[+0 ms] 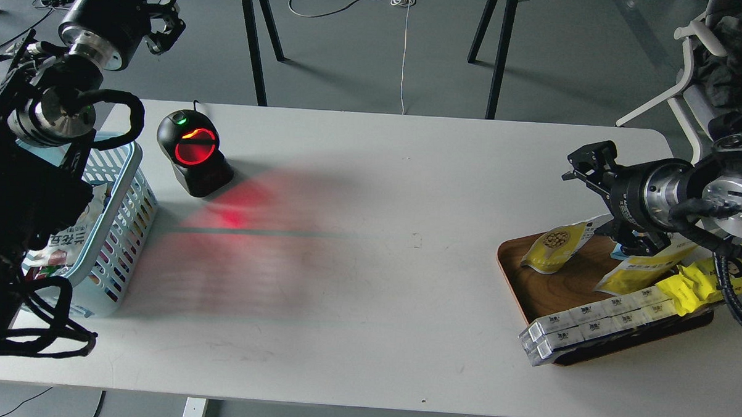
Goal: Scan snack and place in basket
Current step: 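Lower the right gripper onto the yellow snack packet and grasp it, then carry the yellow packet toward the scanner and set it on the table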
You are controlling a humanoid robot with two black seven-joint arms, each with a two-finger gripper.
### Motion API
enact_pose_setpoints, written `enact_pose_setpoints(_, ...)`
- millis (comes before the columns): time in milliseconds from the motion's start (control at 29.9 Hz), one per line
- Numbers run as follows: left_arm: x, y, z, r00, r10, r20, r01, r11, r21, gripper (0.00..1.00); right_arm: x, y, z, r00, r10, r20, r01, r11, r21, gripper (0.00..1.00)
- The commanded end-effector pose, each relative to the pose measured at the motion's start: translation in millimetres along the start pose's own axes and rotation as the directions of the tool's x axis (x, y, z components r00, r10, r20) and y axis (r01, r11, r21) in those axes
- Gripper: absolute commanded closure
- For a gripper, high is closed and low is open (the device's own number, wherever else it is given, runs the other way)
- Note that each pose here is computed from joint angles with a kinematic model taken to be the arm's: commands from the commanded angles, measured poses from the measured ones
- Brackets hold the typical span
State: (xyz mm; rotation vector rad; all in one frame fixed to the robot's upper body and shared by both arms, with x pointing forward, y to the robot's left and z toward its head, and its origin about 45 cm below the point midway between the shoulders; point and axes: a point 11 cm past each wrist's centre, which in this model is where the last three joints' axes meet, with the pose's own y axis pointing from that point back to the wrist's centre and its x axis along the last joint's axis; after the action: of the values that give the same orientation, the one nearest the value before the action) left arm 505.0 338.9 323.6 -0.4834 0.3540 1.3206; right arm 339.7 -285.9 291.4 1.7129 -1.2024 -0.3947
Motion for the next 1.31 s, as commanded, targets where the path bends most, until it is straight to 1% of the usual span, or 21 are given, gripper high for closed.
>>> enact_pose_setpoints(0, -0.1, 0.0, -0.3, 1.0, 0.0, -0.001, 0.0, 1.0, 0.001, 0.0, -5.0, -5.5, 6.6, 1.0, -0.02, 0.015, 0.02, 1.0, -0.015, 0.31)
enact_pose_setpoints(33, -0.1, 0.0, -0.2, 1.0, 0.0, -0.001, 0.0, 1.0, -0.001, 0.0, -5.7, -6.9, 8.8, 1.0, -0.022, 0.017, 0.022, 1.0, -0.02, 0.39)
enact_pose_setpoints(100, 0.3, 0.1, 0.3, 1.0, 0.001, 0.001, -0.001, 1.0, 0.0, 0.0, -6.5, -8.3, 11.4, 0.999, -0.026, 0.019, 0.027, 0.999, -0.027, 0.5)
enact_pose_setpoints(335, 0.5, 0.1, 0.3, 1.0, 0.002, 0.001, -0.002, 1.0, 0.0, 0.0, -7.1, -10.8, 17.0, 0.999, -0.027, 0.025, 0.029, 0.999, -0.045, 0.65)
enact_pose_setpoints(368, 0.5, 0.1, 0.3, 1.0, 0.002, 0.001, -0.002, 1.0, 0.0, 0.0, -6.7, -10.7, 17.2, 0.999, -0.027, 0.025, 0.028, 0.999, -0.044, 0.7)
enact_pose_setpoints(402, 0.5, 0.1, 0.4, 1.0, 0.002, 0.001, -0.002, 1.0, -0.001, 0.0, -7.0, -10.4, 18.2, 0.999, -0.034, 0.026, 0.035, 0.998, -0.046, 0.89)
enact_pose_setpoints(435, 0.5, 0.1, 0.3, 1.0, 0.002, 0.001, -0.002, 1.0, 0.0, 0.0, -5.9, -10.2, 18.1, 0.999, -0.025, 0.031, 0.027, 0.999, -0.046, 0.99)
enact_pose_setpoints(569, 1.4, 0.5, 1.5, 1.0, 0.004, 0.003, -0.004, 1.0, -0.001, 0.0, -2.7, -10.8, 19.2, 0.999, 0.0, 0.039, 0.002, 0.999, -0.049, 1.0)
enact_pose_setpoints(804, 1.1, 0.3, 0.9, 1.0, 0.004, 0.002, -0.004, 1.0, -0.001, 0.0, -0.6, -10.1, 21.2, 0.999, 0.002, 0.048, 0.001, 0.999, -0.05, 1.0)
enact_pose_setpoints(971, 1.6, 0.5, 1.5, 1.0, 0.005, 0.003, -0.005, 1.0, -0.001, 0.0, 1.9, -6.7, 15.1, 0.998, 0.007, 0.06, -0.005, 1.0, -0.025, 1.0)
enact_pose_setpoints(1038, 1.6, 0.5, 1.5, 1.0, 0.005, 0.003, -0.005, 1.0, -0.001, 0.0, 5.4, -1.1, 6.1, 0.997, 0.009, 0.076, -0.01, 1.0, 0.011, 1.0)
enact_pose_setpoints(1172, 2.1, 0.9, 0.9, 1.0, 0.006, 0.003, -0.006, 1.0, 0.0, 0.0, 12.9, 20.5, -29.3, 0.99, -0.006, 0.14, -0.015, 0.988, 0.151, 1.0)
enact_pose_setpoints(1273, 3.0, 1.2, 2.2, 1.0, 0.008, 0.005, -0.008, 1.0, -0.001, 0.0, 10.7, 37.2, -58.9, 0.985, -0.002, 0.17, -0.037, 0.973, 0.229, 1.0)
